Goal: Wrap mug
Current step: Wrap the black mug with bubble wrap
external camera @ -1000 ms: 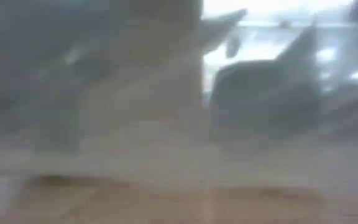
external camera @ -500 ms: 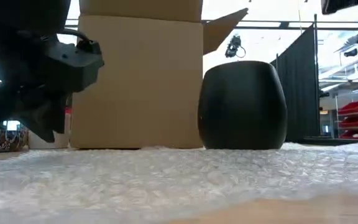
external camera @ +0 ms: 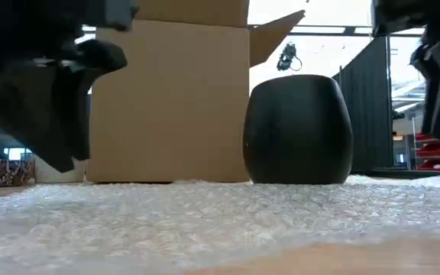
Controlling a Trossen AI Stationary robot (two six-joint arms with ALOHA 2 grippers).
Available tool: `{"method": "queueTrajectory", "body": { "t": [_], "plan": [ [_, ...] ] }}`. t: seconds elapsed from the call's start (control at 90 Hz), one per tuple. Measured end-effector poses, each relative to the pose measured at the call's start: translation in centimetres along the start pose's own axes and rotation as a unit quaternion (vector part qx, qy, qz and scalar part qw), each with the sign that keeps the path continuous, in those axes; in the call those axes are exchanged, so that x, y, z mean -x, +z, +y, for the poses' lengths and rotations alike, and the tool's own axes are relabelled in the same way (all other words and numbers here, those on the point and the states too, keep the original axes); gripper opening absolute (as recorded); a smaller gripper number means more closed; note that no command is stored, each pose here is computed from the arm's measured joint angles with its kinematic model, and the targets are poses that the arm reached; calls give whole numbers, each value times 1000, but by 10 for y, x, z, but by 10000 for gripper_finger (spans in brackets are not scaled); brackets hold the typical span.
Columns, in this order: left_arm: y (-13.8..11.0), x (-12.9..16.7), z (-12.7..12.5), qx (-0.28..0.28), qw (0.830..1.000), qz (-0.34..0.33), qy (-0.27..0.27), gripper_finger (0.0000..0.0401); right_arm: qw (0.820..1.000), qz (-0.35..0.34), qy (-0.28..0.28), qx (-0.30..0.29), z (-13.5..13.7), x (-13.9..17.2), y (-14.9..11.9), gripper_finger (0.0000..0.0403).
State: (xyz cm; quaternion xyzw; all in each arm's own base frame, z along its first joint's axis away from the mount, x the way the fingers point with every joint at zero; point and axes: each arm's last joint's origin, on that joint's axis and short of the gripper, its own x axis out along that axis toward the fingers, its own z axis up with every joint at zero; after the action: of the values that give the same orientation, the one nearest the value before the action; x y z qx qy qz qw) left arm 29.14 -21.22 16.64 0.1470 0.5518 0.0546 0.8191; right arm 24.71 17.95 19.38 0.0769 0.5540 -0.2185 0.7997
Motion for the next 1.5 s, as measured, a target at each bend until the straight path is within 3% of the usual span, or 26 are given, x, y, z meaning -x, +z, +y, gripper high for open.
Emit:
{"method": "queueTrajectory", "body": {
  "t": [0.167,0.356,0.544,0.756,0.978,1.178,1.5],
  "plan": [
    [-9,-18,1,1,1000,2,-28,65,1000,16,5,10,-6,-6,13,98],
    [-33,-29,14,-20,997,71,18,65,998,33,36,44,-4,-3,21,98],
    [-41,-27,22,-39,992,108,49,65,995,11,69,71,4,3,25,98],
    [-51,-21,26,-27,985,157,63,65,994,-11,48,102,2,2,26,98],
    [-47,11,30,-11,994,107,22,65,987,-40,68,143,0,-3,44,98],
    [-38,40,41,49,998,33,-15,65,978,-37,75,190,-11,-11,61,100],
    [-21,42,33,113,989,-62,-76,65,958,-17,92,273,-40,-19,85,121]
  ]
}}
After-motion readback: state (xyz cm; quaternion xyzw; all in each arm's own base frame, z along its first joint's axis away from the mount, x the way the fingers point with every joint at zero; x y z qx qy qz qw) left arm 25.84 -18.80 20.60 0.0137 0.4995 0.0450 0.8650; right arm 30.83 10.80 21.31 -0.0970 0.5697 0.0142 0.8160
